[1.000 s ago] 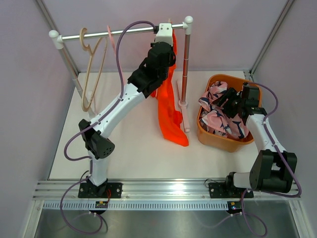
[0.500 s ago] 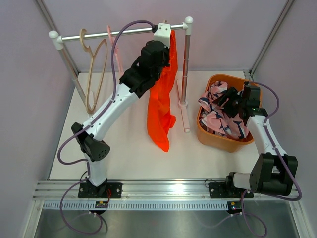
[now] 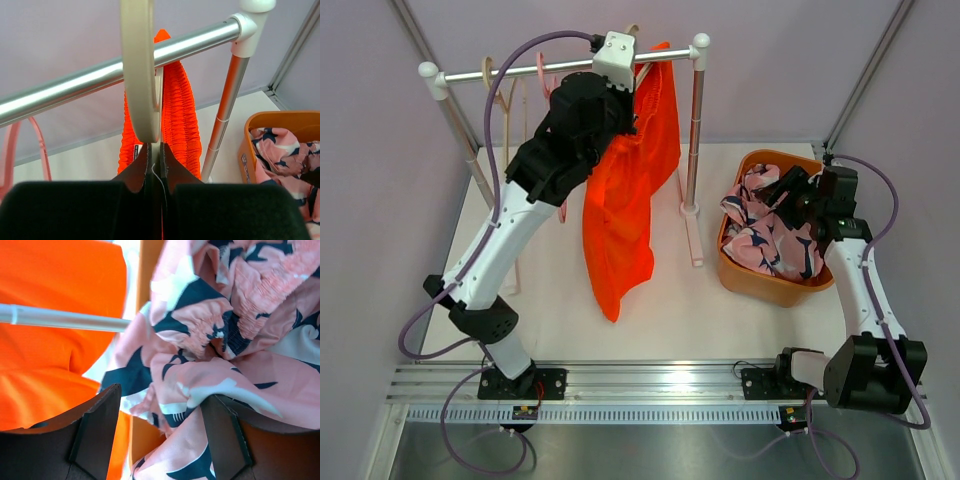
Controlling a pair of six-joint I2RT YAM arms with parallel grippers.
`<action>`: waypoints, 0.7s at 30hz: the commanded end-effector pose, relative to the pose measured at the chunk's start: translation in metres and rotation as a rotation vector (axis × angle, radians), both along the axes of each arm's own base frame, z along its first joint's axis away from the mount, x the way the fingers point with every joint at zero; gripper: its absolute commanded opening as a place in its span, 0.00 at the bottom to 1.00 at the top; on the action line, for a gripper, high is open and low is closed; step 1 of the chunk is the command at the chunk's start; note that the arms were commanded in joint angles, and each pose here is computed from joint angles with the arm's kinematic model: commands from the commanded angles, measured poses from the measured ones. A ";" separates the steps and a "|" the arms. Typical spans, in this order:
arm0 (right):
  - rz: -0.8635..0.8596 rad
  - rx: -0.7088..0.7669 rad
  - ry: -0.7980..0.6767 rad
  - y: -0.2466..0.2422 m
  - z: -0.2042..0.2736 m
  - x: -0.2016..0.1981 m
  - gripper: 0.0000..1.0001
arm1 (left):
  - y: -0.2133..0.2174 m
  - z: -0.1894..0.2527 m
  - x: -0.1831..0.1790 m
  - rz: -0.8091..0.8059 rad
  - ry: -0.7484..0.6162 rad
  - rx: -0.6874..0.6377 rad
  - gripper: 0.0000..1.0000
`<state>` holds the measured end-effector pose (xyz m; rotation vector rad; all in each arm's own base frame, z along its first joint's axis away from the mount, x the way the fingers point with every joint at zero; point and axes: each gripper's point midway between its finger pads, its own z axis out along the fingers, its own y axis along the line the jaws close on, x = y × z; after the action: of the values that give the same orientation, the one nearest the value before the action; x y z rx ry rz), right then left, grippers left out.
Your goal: Remove the shorts from the hanger
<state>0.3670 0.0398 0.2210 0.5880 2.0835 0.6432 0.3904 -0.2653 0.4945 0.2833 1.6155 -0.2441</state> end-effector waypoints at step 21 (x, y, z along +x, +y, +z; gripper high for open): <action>0.050 -0.137 -0.236 0.005 0.110 -0.043 0.72 | 0.026 0.020 -0.098 -0.285 0.054 0.035 0.00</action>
<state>0.3345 0.0347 0.3038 0.4441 1.9530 0.5478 0.3158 -0.2425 0.4859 0.5173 1.7273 -0.3502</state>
